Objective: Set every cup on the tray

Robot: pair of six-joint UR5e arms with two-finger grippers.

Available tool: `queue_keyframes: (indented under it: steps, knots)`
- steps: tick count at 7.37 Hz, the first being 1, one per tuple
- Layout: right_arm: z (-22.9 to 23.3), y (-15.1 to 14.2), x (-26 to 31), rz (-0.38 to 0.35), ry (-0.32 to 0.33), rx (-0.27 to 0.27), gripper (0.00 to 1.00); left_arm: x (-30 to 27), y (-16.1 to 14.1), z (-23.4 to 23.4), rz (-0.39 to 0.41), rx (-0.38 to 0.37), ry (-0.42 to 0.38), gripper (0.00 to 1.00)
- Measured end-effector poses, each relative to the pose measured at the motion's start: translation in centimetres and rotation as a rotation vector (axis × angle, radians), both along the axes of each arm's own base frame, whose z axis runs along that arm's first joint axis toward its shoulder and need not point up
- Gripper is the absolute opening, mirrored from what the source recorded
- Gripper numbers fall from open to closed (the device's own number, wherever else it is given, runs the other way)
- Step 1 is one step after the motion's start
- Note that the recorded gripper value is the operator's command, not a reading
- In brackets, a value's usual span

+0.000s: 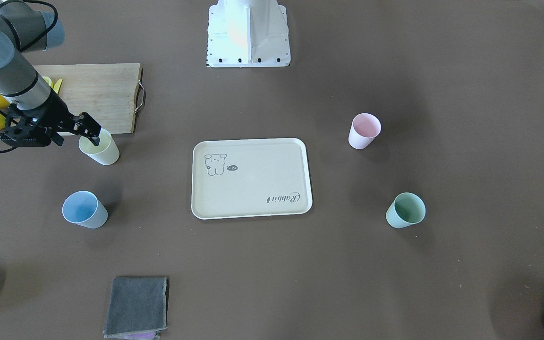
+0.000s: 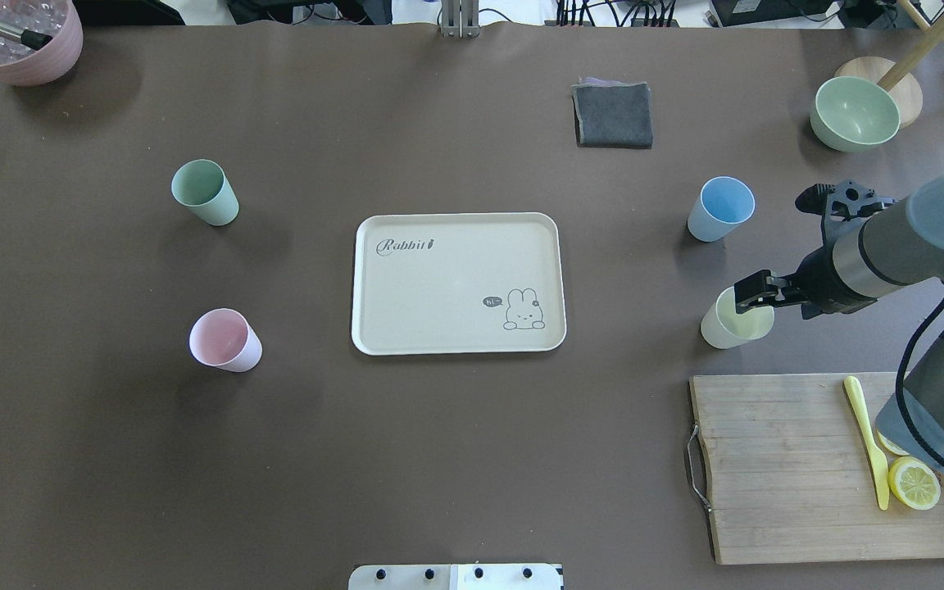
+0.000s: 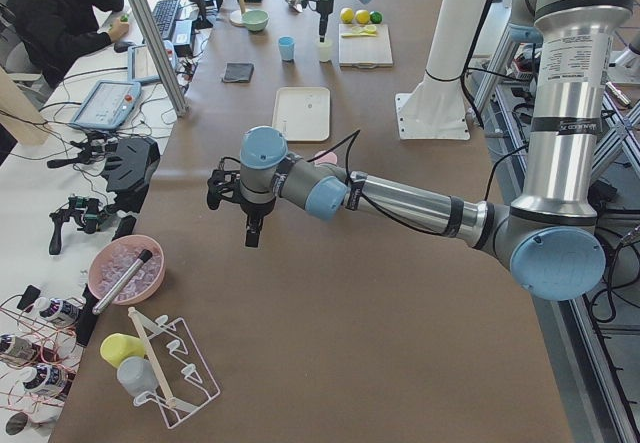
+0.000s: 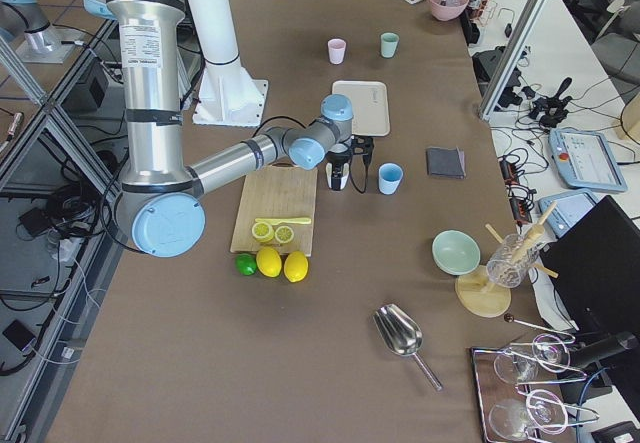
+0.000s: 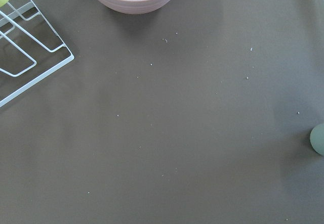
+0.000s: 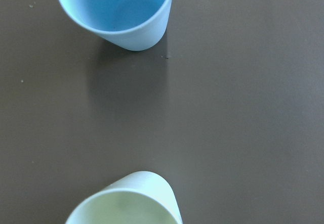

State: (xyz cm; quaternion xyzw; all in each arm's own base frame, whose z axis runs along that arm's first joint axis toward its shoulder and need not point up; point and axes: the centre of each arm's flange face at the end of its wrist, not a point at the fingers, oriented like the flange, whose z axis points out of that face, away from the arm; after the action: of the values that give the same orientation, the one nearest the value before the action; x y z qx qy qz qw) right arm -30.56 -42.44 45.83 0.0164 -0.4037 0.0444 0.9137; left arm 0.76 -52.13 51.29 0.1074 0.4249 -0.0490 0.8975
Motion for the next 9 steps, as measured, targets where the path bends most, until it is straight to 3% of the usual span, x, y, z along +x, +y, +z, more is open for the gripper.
queue_keyframes:
  steps: [1, 6, 9]
  knots:
    - [0.3, 0.2, -0.8, -0.003, 0.015, 0.006, 0.01, 0.0, 0.0, 0.0, 0.002, 0.001, 0.002, 0.98]
    - [-0.9, 0.4, -1.3, 0.017, 0.004, 0.012, 0.00, 0.0, 0.1, -0.2, 0.012, 0.000, 0.024, 0.98]
    - [-5.5, 0.0, 0.0, 0.025, -0.077, 0.037, 0.00, 0.0, 0.2, -0.5, 0.010, 0.004, 0.025, 0.98]
